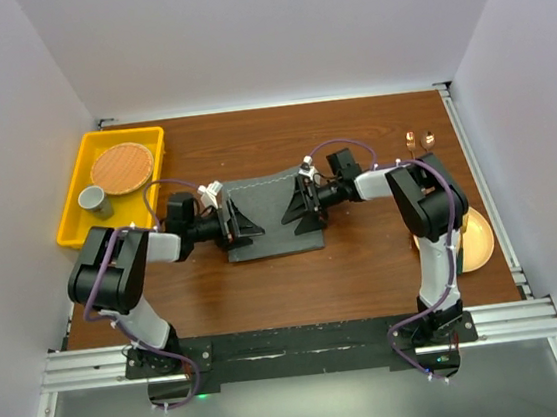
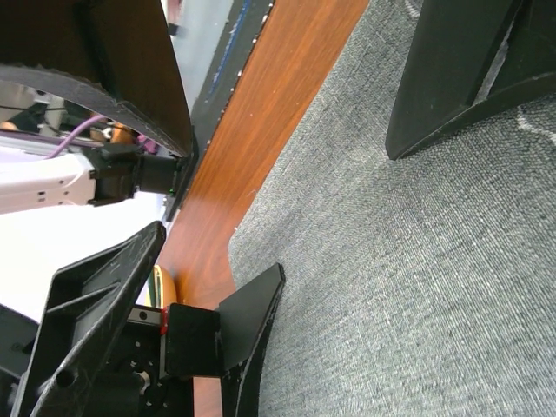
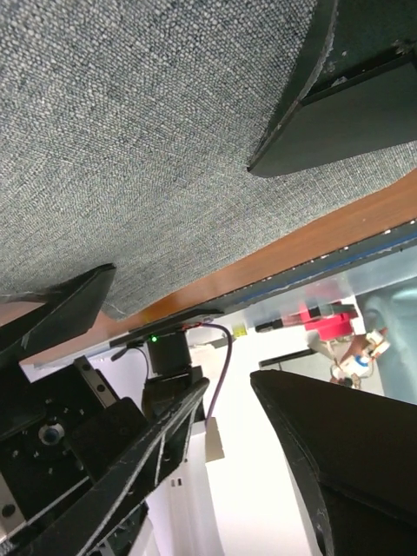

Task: Fold the napkin into a case and place the utensils inside
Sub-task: Smooth out the lower triangle-folded napkin at the center of the board.

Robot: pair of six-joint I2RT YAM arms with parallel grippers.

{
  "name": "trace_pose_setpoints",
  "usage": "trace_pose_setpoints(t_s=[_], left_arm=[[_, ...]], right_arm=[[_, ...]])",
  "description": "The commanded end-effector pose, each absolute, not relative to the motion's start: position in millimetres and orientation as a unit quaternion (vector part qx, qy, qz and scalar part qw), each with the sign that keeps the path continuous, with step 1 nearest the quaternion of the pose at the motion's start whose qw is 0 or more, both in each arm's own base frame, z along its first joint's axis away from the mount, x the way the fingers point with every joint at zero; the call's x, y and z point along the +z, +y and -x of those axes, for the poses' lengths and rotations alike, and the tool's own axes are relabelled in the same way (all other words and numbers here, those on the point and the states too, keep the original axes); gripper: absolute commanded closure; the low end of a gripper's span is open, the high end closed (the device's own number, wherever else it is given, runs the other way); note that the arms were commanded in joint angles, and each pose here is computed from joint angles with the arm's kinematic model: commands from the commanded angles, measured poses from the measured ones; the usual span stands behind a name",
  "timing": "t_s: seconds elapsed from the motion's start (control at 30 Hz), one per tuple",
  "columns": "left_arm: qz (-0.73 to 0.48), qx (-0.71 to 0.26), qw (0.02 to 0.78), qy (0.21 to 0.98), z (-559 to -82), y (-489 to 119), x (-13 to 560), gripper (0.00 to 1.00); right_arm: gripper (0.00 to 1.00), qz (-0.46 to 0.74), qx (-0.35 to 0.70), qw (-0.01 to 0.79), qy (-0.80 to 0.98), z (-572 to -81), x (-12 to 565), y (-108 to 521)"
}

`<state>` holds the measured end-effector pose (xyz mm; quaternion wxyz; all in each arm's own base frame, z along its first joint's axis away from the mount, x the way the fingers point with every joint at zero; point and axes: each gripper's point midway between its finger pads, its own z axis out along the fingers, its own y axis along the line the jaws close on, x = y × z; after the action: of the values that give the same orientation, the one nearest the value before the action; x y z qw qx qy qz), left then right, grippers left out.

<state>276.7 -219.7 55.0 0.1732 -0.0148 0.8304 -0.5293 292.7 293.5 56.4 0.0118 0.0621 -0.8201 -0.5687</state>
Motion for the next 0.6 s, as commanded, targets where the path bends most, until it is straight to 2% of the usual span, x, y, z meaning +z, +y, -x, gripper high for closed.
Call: trace_pose_setpoints(t_s=[0.0,0.1,0.23,0.57], left_arm=[[-0.044,-0.528,0.227,0.817,-296,-218,83,0.0],[-0.097,-0.52,0.264,0.807,-310,-221,106,0.0],[-0.139,-0.499,0.306,0.799,-338,-223,126,0.0],[-0.126,-0.474,0.31,0.814,-374,-224,102,0.0]], right_arm=[[0.02,-0.088,-0.585,-0.048,-0.805,-325,109,300],[0.03,-0.094,-0.599,-0.069,-0.792,-354,131,295],[0.05,-0.095,-0.602,-0.078,-0.789,-380,126,296],[0.24,-0.05,-0.591,-0.069,-0.802,-417,72,291]])
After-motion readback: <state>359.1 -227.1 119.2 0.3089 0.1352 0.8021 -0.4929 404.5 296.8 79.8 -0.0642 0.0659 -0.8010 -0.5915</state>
